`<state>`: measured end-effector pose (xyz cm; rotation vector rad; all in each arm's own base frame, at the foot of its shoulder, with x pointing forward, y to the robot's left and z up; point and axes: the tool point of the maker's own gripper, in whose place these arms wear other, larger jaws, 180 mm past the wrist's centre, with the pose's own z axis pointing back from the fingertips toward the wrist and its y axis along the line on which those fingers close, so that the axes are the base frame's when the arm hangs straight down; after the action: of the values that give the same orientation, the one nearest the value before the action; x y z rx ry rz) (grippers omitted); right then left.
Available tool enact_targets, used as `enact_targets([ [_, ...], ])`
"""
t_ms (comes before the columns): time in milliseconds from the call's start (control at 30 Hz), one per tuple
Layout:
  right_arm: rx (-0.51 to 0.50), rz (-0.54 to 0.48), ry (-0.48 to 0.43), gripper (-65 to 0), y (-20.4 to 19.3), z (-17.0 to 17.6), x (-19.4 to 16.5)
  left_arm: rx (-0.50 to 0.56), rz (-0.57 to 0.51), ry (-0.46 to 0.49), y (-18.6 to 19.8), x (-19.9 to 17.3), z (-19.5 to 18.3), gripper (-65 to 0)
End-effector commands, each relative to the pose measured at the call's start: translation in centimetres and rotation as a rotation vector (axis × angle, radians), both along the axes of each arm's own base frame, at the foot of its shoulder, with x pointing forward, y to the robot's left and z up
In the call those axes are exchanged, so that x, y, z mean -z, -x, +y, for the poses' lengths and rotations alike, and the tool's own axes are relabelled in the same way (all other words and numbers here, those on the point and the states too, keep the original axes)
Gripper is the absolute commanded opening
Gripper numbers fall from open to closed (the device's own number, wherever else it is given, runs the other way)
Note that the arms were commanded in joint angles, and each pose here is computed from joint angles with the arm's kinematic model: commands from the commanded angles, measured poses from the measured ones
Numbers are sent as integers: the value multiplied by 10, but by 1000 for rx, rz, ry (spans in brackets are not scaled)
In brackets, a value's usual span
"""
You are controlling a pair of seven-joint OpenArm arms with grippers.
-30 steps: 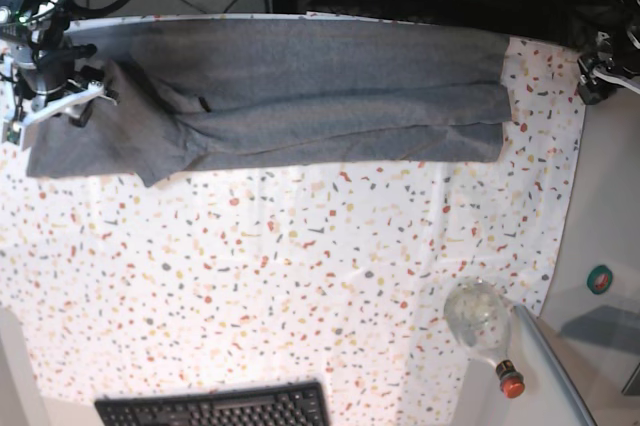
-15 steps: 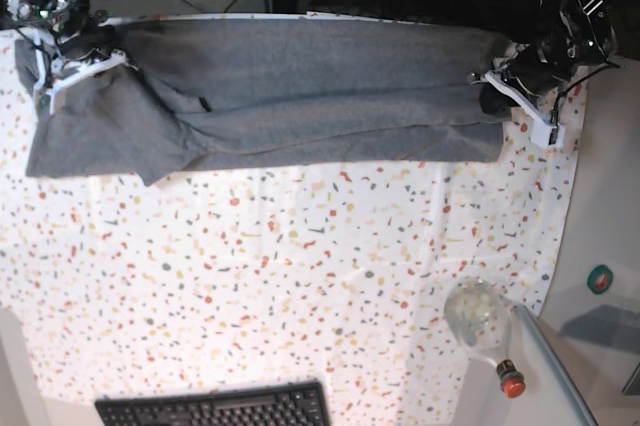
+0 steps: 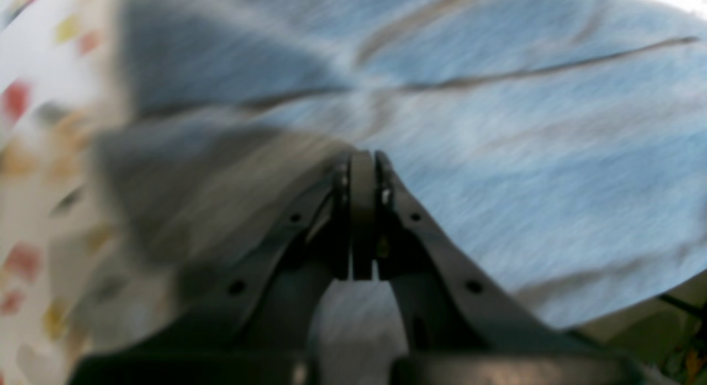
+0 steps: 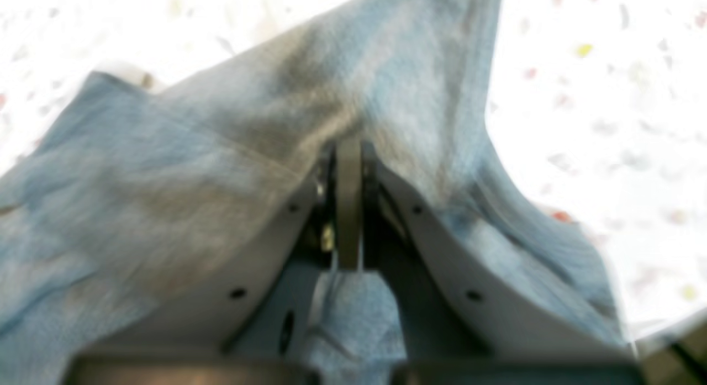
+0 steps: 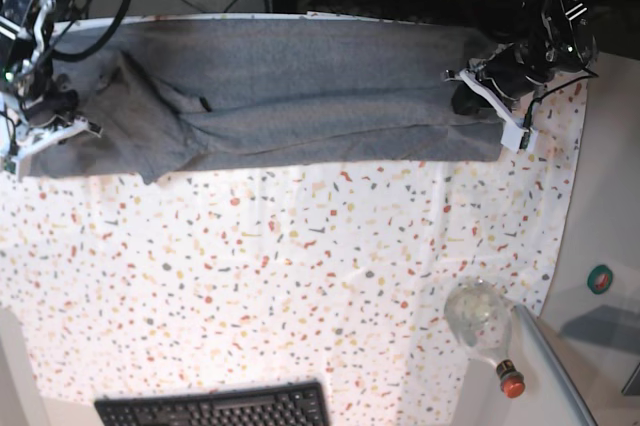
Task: Layout the t-shirt on the table in an organized manner, then fold the t-shirt properly
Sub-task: 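Pull the strip ends with both grippers to straighten the long fold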
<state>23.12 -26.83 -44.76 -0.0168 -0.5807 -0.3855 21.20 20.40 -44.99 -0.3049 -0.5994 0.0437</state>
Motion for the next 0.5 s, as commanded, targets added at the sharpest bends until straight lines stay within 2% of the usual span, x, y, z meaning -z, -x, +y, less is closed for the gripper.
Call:
enact_targets([
  [0,11,15,7,-650,-2,-10,6,-16,-42,-4,-9,-6,4,-650],
  [133,46,108,-46,-650,-9,-29,44,-18,-32,-33,-23,7,-7,-650],
  [333,91,68,-25,-650,-30,-59,53,29,5,-39,-50,25,-22,-650],
  [467,101,58,-17,-650,-41,-71,46,52,-19,-20,-80,20,-34,-650],
])
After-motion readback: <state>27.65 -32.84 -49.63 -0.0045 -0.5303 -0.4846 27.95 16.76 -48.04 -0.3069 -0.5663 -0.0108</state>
